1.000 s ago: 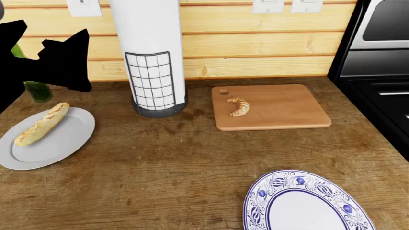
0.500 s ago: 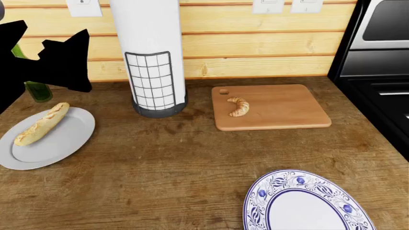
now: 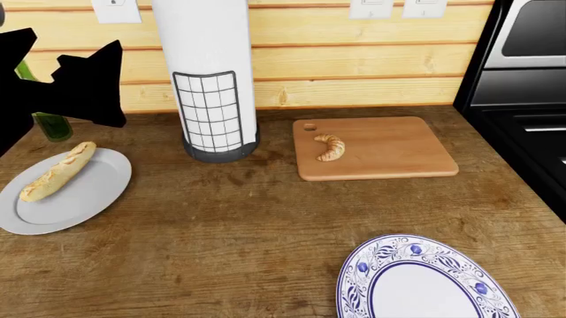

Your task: From the different types of pastries on the counter, select a croissant and place it on the cutting board. Then retrieve a jar of jam from the cabinet and place it alongside the croissant on the cutting board.

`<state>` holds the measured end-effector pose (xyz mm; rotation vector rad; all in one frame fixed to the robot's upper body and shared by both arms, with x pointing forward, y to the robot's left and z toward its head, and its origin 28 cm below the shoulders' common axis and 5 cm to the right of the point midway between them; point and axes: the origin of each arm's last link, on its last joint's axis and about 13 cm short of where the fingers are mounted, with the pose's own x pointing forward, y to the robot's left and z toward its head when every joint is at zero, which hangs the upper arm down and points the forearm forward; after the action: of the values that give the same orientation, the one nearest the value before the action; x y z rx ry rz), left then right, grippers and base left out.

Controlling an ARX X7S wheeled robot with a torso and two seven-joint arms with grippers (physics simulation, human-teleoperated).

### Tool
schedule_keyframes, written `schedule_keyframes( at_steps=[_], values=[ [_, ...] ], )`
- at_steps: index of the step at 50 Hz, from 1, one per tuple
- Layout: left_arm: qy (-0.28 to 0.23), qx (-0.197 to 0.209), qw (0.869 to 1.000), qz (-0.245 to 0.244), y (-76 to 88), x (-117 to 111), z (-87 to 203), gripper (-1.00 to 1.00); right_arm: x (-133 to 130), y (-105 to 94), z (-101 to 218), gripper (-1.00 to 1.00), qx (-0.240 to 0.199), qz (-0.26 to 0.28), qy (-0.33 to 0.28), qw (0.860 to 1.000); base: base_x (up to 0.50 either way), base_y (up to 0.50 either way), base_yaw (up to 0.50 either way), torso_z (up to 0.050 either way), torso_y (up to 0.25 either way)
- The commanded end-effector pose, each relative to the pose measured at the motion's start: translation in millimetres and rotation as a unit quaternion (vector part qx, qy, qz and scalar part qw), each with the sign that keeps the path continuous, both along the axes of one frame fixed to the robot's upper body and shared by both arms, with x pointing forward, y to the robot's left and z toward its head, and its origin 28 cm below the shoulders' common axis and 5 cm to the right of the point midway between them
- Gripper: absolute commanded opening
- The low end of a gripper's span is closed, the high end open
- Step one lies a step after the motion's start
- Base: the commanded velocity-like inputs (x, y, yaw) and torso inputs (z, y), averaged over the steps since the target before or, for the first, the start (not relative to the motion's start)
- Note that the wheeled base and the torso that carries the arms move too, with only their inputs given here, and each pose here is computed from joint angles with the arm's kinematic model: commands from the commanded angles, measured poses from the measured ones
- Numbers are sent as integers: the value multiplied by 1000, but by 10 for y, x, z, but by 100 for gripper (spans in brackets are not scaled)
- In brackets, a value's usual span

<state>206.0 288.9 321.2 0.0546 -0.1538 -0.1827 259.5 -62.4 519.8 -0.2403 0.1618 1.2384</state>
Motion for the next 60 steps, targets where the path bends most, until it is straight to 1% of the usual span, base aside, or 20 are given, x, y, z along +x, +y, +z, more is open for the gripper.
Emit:
schedule_keyframes(
  at_steps=[1,7,16,22,29,31,35,39,44,46,54,60],
  values=[
    [0,1,1000,0,-8,2,2,100,87,-125,-224,-100,-10,-38,25,999,0,0,0,0,0],
    [1,2,1000,-1,-13,8,-2,100,135,-189,-319,-100,-12,-62,40,997,0,0,0,0,0],
    [1,2,1000,-1,-15,9,-8,100,235,-281,-407,-100,-25,-129,62,989,1,0,0,0,0],
    [2,2,1000,-2,-18,13,-16,100,333,-362,-461,-100,-32,-188,63,980,2,-1,-1,0,0],
    [2,2,1000,-2,-19,15,-21,100,441,-433,-538,-100,-36,-238,67,968,5,-2,-2,0,0],
    [2,2,1000,-2,-19,17,-20,100,473,-450,-572,-100,-40,-252,72,964,6,-3,-2,0,0],
    [2,2,1000,-2,-18,20,-20,100,525,-475,-657,-100,-65,-280,75,955,5,-2,-1,0,0],
    [2,1,1000,-2,-15,19,-23,100,554,-490,-757,-100,-99,-296,81,947,3,-2,-2,0,0],
    [3,1,1000,-1,-13,20,-27,100,540,-494,-866,-100,-153,-292,77,941,5,-1,-1,0,0],
    [3,1,1000,-1,-15,21,-29,100,533,-502,-892,-100,-166,-295,75,938,5,0,-1,0,0],
    [4,1,1000,-3,-25,23,-32,100,600,-561,-978,-100,-178,-327,75,925,5,0,0,0,0],
    [5,1,1000,-3,-28,31,-39,100,687,-588,-1055,-100,-164,-344,75,922,5,-1,-1,0,0]
  ],
)
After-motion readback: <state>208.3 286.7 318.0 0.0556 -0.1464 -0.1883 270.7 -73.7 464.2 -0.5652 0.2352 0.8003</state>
